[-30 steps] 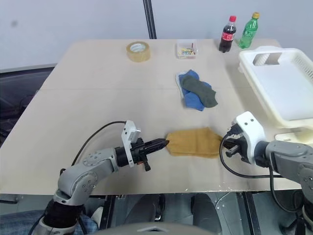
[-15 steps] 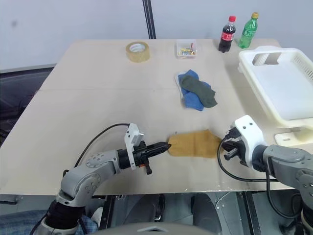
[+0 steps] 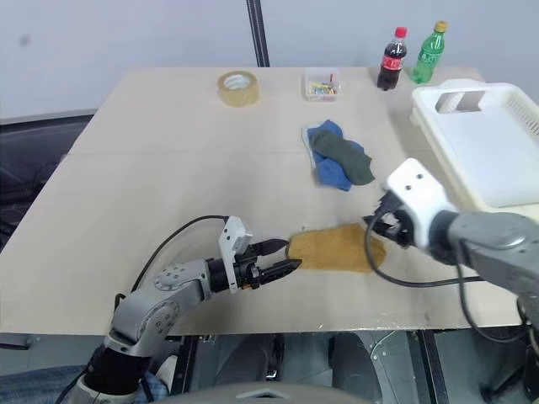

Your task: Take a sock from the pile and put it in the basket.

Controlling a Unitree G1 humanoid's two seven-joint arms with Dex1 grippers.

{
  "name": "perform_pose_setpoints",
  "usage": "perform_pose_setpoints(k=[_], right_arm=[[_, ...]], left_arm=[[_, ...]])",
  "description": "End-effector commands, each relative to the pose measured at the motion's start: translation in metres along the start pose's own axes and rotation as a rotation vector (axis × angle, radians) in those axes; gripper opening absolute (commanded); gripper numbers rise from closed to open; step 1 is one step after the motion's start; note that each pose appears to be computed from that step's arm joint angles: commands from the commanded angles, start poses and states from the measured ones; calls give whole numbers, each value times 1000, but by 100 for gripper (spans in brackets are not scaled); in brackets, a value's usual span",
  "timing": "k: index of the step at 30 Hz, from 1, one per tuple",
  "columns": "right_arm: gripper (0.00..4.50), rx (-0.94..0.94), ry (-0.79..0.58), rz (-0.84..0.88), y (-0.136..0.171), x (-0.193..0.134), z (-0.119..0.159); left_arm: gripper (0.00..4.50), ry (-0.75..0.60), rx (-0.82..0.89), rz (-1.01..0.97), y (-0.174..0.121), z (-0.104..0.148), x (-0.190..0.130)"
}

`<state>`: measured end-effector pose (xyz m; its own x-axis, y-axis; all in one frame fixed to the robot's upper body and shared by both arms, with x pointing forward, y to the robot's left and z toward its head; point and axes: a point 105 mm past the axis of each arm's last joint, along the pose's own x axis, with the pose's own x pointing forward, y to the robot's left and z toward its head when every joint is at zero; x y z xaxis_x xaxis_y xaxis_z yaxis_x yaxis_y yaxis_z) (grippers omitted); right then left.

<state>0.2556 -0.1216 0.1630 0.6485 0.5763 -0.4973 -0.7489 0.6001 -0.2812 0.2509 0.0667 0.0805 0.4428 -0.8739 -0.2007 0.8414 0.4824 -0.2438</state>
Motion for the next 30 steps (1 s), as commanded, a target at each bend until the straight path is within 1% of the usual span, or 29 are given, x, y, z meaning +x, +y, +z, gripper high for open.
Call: perform_pose_setpoints(k=[1,3,4,6,8,10,12,13,15,16,18,20,22,26,27,30], right_arm=[[212,-39,-43,-10,-1,18,-4],[212,-54,-32,4,2,25,-13],[212,-68,-9,7,2,29,-22],[212,-91,42,7,1,34,-40],[212,-156,91,5,0,37,-57],[212,-183,98,9,2,40,-63],[212,-191,87,10,4,42,-62],[212,-197,83,9,5,44,-62],[212,-203,76,7,6,46,-61],[212,-201,69,3,8,47,-60],[212,-190,55,-6,11,50,-57],[212,-181,44,-14,14,50,-55],[212,-173,38,-20,16,50,-53],[212,-193,45,-51,14,48,-52],[212,-189,40,-58,14,48,-49],[212,-175,24,-65,16,50,-44]], left_arm=[[445,-29,17,-7,-2,7,-4],[445,-40,2,1,-1,8,-8],[445,-43,-16,-4,-2,8,-9],[445,-47,-79,-39,-7,8,-14],[445,-37,-181,-64,-11,4,-19],[445,-9,-257,-70,-13,-2,-23],[445,9,-322,-83,-14,-4,-24],[445,45,-369,-93,-14,-8,-25],[445,105,-411,-73,-9,-15,-23],[445,106,-447,-58,-6,-15,-21],[445,68,-544,-76,-4,-6,-15],[445,73,-617,-88,-3,-3,-9],[445,111,-640,-84,-4,-5,-5],[445,204,-677,-43,-1,-19,-3],[445,215,-685,-37,-1,-20,-4],[445,193,-715,-38,2,-13,-1]])
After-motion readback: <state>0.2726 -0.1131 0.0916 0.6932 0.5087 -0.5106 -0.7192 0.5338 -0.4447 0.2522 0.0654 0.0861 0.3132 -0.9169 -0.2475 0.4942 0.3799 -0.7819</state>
